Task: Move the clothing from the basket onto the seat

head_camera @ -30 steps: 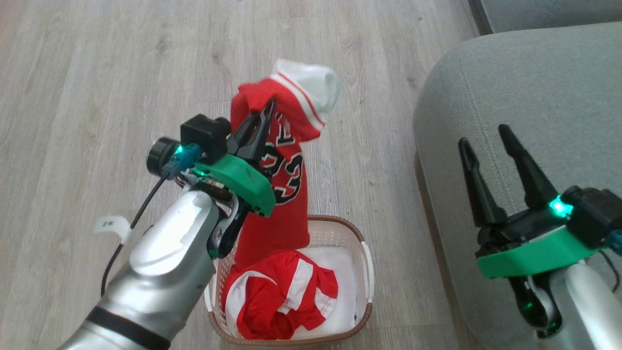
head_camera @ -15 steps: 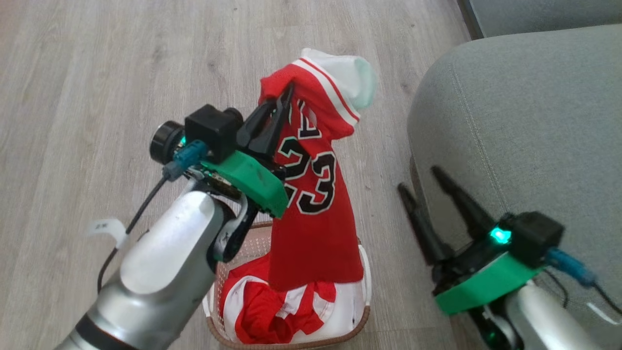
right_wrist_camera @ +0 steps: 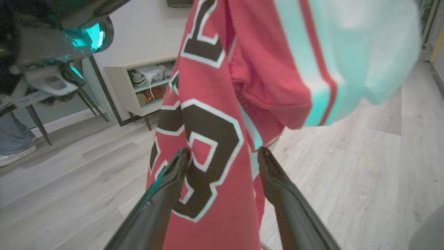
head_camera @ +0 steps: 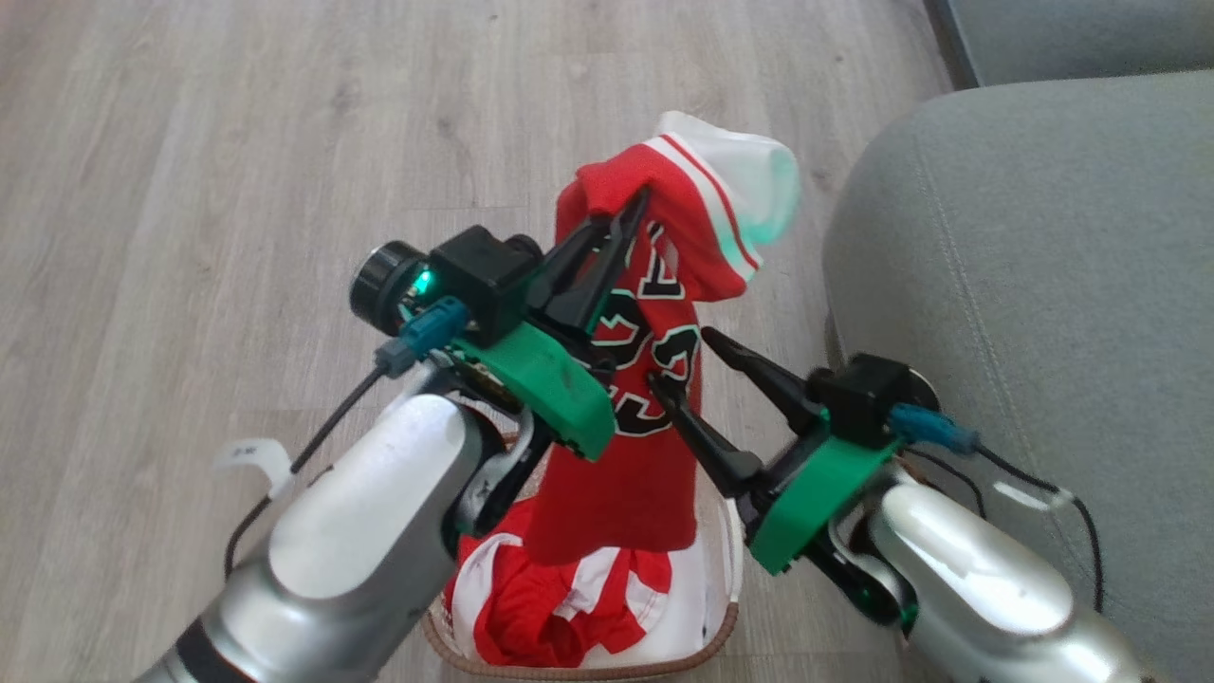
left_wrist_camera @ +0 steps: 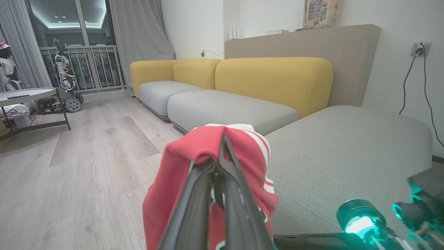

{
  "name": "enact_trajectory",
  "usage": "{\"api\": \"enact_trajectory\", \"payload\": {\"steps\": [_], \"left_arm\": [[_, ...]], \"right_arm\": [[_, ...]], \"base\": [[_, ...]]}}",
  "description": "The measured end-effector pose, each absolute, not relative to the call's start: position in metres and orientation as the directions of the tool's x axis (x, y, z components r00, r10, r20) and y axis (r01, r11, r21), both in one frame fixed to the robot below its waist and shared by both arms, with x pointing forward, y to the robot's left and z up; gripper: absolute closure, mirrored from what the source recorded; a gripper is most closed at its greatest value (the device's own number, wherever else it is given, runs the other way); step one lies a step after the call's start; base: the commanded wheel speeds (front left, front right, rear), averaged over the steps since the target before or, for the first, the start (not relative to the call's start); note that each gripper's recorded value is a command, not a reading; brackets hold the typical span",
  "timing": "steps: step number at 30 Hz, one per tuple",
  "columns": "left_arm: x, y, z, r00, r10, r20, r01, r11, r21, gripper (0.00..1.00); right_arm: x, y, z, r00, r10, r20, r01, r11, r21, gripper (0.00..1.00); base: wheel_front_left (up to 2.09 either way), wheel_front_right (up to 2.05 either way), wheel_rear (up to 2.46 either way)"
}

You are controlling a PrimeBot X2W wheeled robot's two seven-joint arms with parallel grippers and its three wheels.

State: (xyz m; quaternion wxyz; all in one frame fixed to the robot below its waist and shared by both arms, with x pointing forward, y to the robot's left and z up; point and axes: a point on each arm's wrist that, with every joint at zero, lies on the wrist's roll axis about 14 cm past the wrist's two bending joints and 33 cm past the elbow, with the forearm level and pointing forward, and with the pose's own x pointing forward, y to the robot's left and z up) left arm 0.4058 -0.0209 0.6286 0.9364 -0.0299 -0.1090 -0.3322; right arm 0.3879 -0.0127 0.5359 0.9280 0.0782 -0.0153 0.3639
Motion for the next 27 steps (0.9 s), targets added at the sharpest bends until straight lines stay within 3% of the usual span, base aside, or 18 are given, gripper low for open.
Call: {"api": "enact_trajectory", "payload": {"steps": [10,20,21,22,23,27], "left_arm": [[0.393,-0.024,0.634,0.745,-0.626,0.23,0.643,0.766,0.001,1.0],[0.389,-0.025,0.634,0.745,-0.627,0.23,0.647,0.762,-0.017,1.0],[0.389,-0.024,0.633,0.745,-0.627,0.227,0.647,0.763,-0.017,1.0],[0.389,-0.024,0.633,0.746,-0.627,0.226,0.646,0.763,-0.018,1.0],[0.39,-0.024,0.632,0.746,-0.626,0.225,0.646,0.763,-0.019,1.0],[0.392,-0.024,0.63,0.752,-0.621,0.22,0.642,0.766,-0.035,1.0]], "right_arm": [[0.388,0.017,0.504,0.684,0.729,-0.032,-0.708,0.674,0.21,0.0],[0.389,0.032,0.497,0.669,0.742,-0.05,-0.712,0.658,0.246,0.0],[0.39,0.032,0.498,0.669,0.741,-0.046,-0.711,0.657,0.249,0.27],[0.391,0.032,0.499,0.672,0.74,-0.044,-0.709,0.659,0.251,0.81],[0.392,0.031,0.5,0.674,0.737,-0.04,-0.707,0.661,0.253,1.0],[0.396,0.028,0.508,0.685,0.729,-0.01,-0.702,0.663,0.26,1.0]], "base": [[0.0,0.0,0.0],[0.0,0.0,0.0],[0.0,0.0,0.0],[0.0,0.0,0.0],[0.0,0.0,0.0],[0.0,0.0,0.0]]}}
